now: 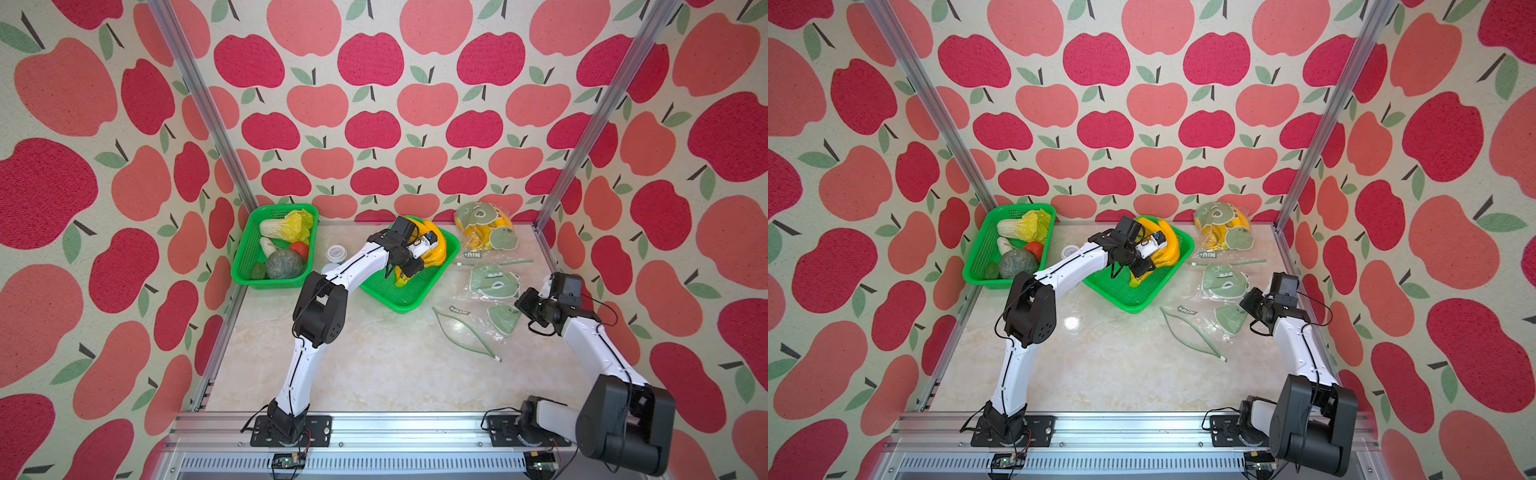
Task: Open the zip-top bag and take out the banana
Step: Place the banana in the basket, then place the zipper food storage bag at the center of the board.
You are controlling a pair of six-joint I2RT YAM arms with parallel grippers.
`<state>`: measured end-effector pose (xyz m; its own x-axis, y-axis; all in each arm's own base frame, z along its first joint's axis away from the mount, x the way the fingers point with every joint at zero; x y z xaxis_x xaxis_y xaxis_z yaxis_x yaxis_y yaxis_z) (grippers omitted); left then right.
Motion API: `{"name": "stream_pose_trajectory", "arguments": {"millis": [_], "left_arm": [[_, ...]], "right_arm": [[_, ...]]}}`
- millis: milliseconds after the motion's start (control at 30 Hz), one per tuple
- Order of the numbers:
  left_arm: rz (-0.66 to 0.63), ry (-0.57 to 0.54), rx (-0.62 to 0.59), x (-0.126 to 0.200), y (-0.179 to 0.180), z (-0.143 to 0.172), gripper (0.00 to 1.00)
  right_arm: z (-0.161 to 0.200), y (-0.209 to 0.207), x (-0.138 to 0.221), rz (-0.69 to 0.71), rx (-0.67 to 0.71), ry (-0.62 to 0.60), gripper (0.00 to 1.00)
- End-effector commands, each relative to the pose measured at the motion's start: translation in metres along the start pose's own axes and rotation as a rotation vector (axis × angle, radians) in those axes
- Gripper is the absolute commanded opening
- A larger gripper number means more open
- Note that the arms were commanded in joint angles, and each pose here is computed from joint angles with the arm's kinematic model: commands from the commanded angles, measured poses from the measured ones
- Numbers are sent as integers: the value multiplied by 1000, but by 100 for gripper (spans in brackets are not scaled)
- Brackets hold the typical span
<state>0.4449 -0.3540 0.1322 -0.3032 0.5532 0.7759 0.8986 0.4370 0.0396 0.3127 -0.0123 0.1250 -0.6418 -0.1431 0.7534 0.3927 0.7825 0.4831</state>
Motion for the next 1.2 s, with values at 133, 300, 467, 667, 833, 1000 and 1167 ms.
{"name": "stream_pose_trajectory", "arguments": {"millis": [133,300,467,667,833,1000,1167], "left_arm": [[-21,70,32,-6,8,11,41],[-57,24,50,10,9,0,59],[-105,-39,112,47,7,-17,61],[-195,-223,197,117,-5,-33,75],[-240,-327,291,160,-13,-17,86],[-273,-358,403,188,-7,16,98],[-313,-388,589,206,5,54,98]], "right_arm": [[5,3,1,-11,7,11,0],[2,3,4,2,15,2,0],[-9,-7,9,79,26,-20,0],[-27,-38,18,198,-46,-51,0],[-44,-68,29,341,-82,-102,0],[-54,-101,36,479,-138,-138,5],[-70,-96,44,496,-146,-182,41]]}}
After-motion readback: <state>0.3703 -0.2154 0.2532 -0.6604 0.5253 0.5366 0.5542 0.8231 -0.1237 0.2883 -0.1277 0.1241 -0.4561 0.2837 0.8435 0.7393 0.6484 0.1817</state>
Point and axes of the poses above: each gripper's point midway between its finger pads, its own x axis back along the fingers, its own y axis along the line the jaws close on, z = x × y, the point moved 2 cm from there along x, back along the fingers, and after that the axes turned 3 degrees about -x, right-handed, at the moved point
